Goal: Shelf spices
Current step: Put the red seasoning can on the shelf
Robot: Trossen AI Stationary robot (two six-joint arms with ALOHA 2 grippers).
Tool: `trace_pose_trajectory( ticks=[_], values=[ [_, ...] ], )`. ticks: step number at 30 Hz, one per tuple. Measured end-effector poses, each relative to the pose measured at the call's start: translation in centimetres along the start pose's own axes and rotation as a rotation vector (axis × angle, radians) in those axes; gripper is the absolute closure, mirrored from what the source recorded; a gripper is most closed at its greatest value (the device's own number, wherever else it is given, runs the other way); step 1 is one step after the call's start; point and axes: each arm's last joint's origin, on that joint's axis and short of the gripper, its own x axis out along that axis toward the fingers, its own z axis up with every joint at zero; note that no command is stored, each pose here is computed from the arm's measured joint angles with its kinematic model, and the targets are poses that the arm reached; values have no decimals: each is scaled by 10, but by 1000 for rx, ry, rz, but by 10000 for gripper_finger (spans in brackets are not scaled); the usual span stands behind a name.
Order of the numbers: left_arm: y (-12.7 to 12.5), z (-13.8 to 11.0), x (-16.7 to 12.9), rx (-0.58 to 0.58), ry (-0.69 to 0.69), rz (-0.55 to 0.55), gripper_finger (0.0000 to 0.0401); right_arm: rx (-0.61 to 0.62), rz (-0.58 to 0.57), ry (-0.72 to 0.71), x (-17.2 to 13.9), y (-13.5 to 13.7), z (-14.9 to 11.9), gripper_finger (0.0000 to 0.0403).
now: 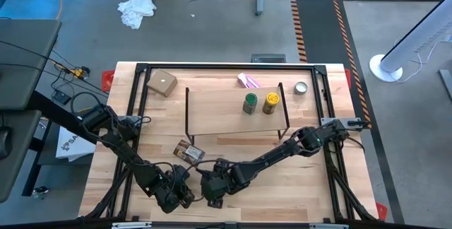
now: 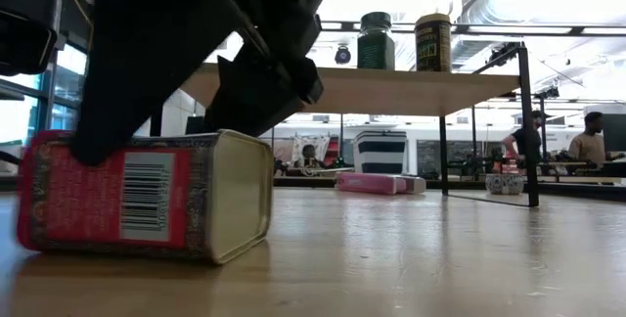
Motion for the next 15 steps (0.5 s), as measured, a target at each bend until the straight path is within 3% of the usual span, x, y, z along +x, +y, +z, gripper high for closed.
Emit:
trace_pose_trajectory(
  ticks=[15],
  values=[
    [-1, 0, 0, -5, 7, -6, 401, 31, -62, 97, 13, -7, -12, 81]
  ],
)
